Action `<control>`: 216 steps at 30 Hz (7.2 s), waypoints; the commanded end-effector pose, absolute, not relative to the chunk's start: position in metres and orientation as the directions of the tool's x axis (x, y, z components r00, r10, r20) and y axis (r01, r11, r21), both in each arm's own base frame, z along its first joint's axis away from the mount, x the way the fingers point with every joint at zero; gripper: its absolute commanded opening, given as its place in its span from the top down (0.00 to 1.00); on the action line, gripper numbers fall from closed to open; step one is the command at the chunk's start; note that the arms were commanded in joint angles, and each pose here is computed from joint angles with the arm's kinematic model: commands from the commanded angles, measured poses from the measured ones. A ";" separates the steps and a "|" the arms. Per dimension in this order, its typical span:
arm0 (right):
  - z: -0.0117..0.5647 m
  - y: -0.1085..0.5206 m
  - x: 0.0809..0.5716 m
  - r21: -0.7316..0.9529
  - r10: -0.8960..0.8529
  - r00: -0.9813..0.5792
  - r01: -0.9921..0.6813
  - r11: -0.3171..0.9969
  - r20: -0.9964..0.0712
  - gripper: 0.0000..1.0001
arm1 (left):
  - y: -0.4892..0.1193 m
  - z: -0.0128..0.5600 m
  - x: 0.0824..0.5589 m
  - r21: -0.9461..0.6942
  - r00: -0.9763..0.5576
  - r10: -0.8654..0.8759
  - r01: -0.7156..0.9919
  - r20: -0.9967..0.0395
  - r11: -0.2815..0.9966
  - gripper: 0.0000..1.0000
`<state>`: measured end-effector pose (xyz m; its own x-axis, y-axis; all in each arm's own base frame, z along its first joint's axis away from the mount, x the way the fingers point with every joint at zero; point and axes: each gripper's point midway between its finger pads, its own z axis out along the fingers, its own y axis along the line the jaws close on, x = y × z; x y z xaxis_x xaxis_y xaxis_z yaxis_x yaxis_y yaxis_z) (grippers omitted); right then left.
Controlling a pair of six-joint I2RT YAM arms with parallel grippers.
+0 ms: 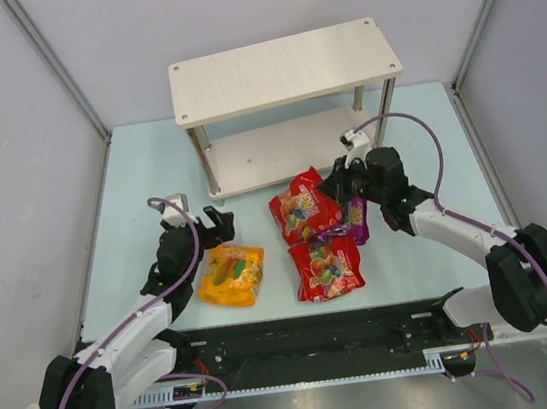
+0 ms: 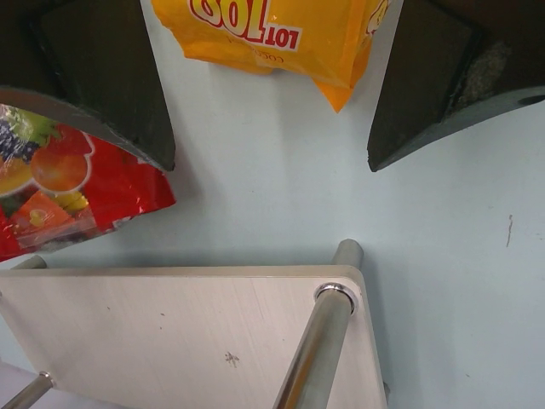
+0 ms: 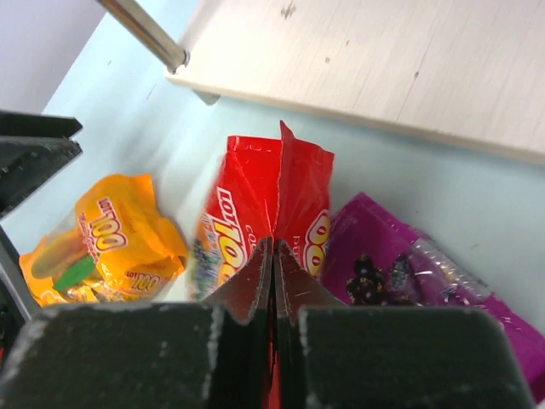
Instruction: Place and organize the candy bags onto the shelf
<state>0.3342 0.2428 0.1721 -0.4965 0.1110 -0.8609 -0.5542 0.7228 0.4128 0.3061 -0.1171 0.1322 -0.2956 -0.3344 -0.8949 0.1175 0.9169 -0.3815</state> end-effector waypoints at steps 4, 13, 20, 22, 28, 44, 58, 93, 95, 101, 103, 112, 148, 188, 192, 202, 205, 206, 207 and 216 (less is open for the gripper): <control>0.255 0.221 0.352 0.240 0.097 -0.289 -0.516 0.822 -0.952 1.00 | -0.120 0.153 0.311 -0.392 -0.262 -0.350 0.133 -0.900 0.910 0.00; 0.306 0.171 0.365 0.091 0.046 -0.154 -0.302 0.949 -0.987 1.00 | -0.119 0.158 0.310 -0.388 -0.260 -0.346 0.131 -0.902 0.912 0.00; 0.304 0.193 0.362 -0.110 -0.143 -0.128 -0.239 0.965 -0.981 1.00 | -0.121 0.163 0.310 -0.398 -0.256 -0.355 0.138 -0.899 0.907 0.00; 0.300 0.203 0.362 -0.205 -0.234 -0.112 -0.222 0.953 -0.966 1.00 | -0.120 0.162 0.310 -0.396 -0.260 -0.354 0.134 -0.898 0.908 0.00; 0.246 0.279 0.341 -0.387 -0.447 -0.104 -0.355 0.851 -0.889 1.00 | -0.113 0.163 0.305 -0.383 -0.249 -0.347 0.112 -0.904 0.917 0.00; 0.166 0.381 0.221 -0.177 -0.521 -0.154 -0.829 0.531 -0.840 0.45 | -0.095 0.149 0.300 -0.392 -0.262 -0.378 0.000 -0.888 0.920 0.00; 0.220 0.248 0.334 0.209 0.043 -0.428 -0.349 0.913 -0.903 0.19 | -0.111 0.139 0.307 -0.392 -0.326 -0.357 0.046 -0.875 0.919 0.00; 0.099 0.246 0.357 0.231 -0.140 -0.650 -0.450 0.863 -0.747 0.52 | -0.137 0.140 0.309 -0.413 -0.391 -0.329 0.152 -0.860 0.898 0.00; 0.096 0.246 0.359 0.234 -0.134 -0.654 -0.444 0.865 -0.745 0.53 | -0.137 0.139 0.309 -0.413 -0.395 -0.328 0.151 -0.858 0.898 0.00; 0.093 0.256 0.361 0.273 -0.120 -0.655 -0.465 0.842 -0.746 0.57 | -0.138 0.140 0.308 -0.417 -0.395 -0.330 0.156 -0.857 0.896 0.00; 0.095 0.262 0.363 0.290 -0.112 -0.645 -0.482 0.827 -0.756 0.65 | -0.138 0.140 0.308 -0.420 -0.394 -0.333 0.155 -0.856 0.894 0.00; 0.142 0.263 0.358 0.305 -0.027 -0.592 -0.454 0.837 -0.806 1.00 | -0.140 0.140 0.304 -0.434 -0.403 -0.342 0.163 -0.849 0.886 0.00; 0.212 0.264 0.285 0.314 0.114 -0.476 -0.365 0.876 -0.872 0.39 | -0.142 0.154 0.287 -0.482 -0.427 -0.375 0.175 -0.823 0.858 0.00; 0.136 0.300 0.294 0.438 -0.108 -0.699 -0.553 0.709 -0.707 0.86 | -0.229 0.085 0.194 -0.508 -0.698 -0.315 0.081 -0.643 0.857 0.67; 0.141 0.307 0.269 0.465 -0.168 -0.703 -0.610 0.641 -0.691 0.83 | -0.215 0.083 0.212 -0.513 -0.681 -0.347 0.050 -0.645 0.857 0.67; 0.147 0.331 0.203 0.488 -0.300 -0.677 -0.710 0.507 -0.672 0.83 | -0.216 0.083 0.259 -0.457 -0.671 -0.292 0.078 -0.681 0.886 0.67; 0.157 0.325 0.195 0.489 -0.288 -0.668 -0.717 0.497 -0.686 0.82 | -0.208 0.078 0.272 -0.439 -0.675 -0.289 0.057 -0.679 0.897 0.66; 0.162 0.323 0.193 0.493 -0.280 -0.666 -0.718 0.491 -0.691 0.82 | -0.201 0.078 0.278 -0.436 -0.668 -0.303 0.035 -0.679 0.899 0.66; 0.167 0.320 0.192 0.494 -0.270 -0.661 -0.721 0.486 -0.700 0.80 | -0.196 0.076 0.279 -0.432 -0.667 -0.308 0.024 -0.678 0.901 0.66; 0.182 0.269 0.262 0.521 -0.007 -0.686 -0.559 0.644 -0.727 0.38 | -0.171 0.118 0.271 -0.476 -0.598 -0.373 0.017 -0.709 0.879 0.55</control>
<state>0.2315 0.2820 0.1816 -0.6742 -0.1124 -0.7300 -0.6340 0.5951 0.4939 0.2696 -0.1734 0.0763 -0.6645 -0.3431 -0.6639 -0.0320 0.9006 -0.4334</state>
